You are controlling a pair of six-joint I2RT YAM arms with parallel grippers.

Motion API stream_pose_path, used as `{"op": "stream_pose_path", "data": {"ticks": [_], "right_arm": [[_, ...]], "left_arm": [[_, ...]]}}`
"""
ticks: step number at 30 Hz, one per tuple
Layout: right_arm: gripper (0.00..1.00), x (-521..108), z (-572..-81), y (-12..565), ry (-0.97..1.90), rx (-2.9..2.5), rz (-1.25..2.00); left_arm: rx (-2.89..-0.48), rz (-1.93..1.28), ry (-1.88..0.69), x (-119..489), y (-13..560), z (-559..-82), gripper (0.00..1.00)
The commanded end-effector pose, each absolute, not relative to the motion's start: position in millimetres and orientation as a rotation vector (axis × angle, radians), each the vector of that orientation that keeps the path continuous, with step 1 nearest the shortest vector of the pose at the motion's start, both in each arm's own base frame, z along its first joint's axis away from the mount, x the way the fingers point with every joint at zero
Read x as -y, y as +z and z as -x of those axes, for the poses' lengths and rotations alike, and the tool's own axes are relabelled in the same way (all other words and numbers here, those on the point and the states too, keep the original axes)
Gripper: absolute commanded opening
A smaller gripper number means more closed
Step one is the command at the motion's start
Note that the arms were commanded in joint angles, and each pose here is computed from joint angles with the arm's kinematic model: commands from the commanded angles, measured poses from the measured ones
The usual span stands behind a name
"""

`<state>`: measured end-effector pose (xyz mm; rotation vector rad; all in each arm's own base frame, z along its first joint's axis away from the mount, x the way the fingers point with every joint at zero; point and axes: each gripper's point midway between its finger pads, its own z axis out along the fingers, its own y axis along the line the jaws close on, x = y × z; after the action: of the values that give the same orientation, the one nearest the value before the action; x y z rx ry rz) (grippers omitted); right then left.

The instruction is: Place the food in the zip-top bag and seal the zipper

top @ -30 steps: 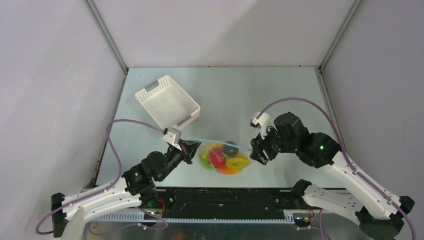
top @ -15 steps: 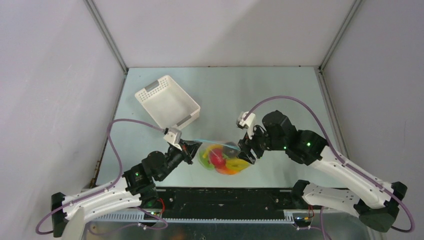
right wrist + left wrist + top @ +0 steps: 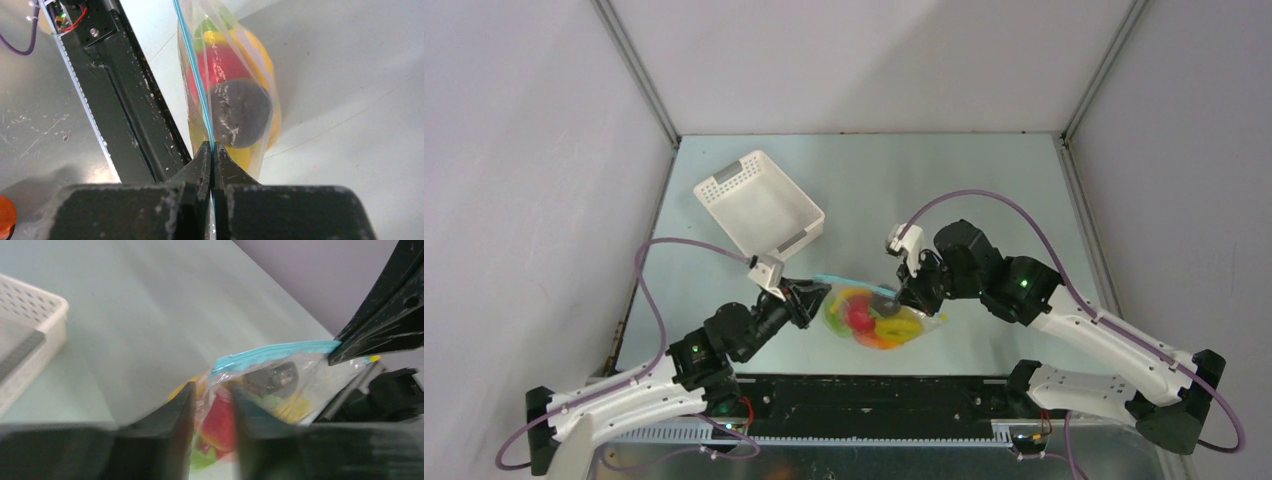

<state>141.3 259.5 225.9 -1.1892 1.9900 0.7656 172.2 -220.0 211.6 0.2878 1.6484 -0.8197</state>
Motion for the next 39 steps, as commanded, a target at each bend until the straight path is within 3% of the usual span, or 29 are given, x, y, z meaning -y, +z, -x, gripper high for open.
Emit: {"op": "stream_pose_path", "data": {"ticks": [1,2,3,18,23,31,39], "right_arm": [[0.0,-251.1,-166.6,249.5,0.696,-1.972,0.991],[0.0,-242.8,-174.7,255.1,0.67,-1.972,0.938],[0.0,-231.1,-187.6,257.2,0.62,-1.998,0.843],[0.0,-0.6,-309.5,328.7,-0.297,-1.886,-0.012],[0.0,-1.5,-342.2,300.8,-0.375,-1.957,0.074],[0.02,-31.3,-385.4,183.1,-0.703,-2.198,0.307],[0.1,-129.7,-386.0,114.2,-0.5,-2.262,0.548]], "left_arm": [[-1.587,-0.167,-0.853,210.6,253.1,-177.9,0.69],[-1.605,-0.142,-0.829,205.8,250.0,-180.5,0.92],[-1.607,-0.121,-0.818,202.4,252.3,-182.0,0.98],[-1.623,0.116,-0.667,155.0,246.4,-196.0,1.0],[-1.631,0.123,-0.663,153.5,242.8,-195.7,1.0],[-1.665,0.124,-0.664,150.5,231.7,-191.8,1.0],[-1.651,0.155,-0.684,137.2,230.0,-185.8,1.0]]}}
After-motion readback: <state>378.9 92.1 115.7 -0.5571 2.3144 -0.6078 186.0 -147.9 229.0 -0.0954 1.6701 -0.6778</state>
